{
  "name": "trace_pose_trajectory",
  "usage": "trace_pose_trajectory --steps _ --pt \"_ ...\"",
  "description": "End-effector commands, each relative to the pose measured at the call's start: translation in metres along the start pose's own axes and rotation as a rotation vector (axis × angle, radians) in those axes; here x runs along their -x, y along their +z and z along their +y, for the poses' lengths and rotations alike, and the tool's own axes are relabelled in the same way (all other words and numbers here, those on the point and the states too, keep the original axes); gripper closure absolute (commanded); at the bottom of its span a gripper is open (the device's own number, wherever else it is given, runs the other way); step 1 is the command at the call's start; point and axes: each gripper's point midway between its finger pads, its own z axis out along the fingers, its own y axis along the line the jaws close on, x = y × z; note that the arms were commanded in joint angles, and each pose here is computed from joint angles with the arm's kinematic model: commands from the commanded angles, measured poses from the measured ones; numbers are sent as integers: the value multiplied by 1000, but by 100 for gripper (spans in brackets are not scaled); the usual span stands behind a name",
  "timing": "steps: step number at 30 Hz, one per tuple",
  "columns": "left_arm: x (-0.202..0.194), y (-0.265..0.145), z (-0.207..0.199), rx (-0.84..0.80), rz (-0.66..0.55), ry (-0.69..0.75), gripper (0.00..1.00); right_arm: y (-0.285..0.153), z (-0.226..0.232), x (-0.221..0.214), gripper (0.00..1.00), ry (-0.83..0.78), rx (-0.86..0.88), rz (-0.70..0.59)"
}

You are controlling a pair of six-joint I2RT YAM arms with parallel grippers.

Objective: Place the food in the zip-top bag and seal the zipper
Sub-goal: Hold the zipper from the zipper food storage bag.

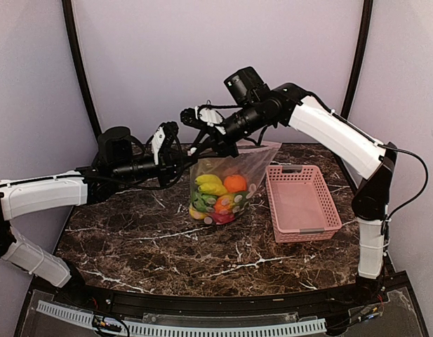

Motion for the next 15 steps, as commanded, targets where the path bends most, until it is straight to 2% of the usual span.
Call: trace_pose_trajectory --steps 1,5,15 --pt "5 -6 -3 4 -10 12 99 -9 3 14 78 7 -6 -24" --pt "4 -5 -2 7 -7 10 99 -8 6 14 86 12 5 -24" --pt "0 -3 -1 13 -1 5 99 -11 5 16 82 39 -1 -29"
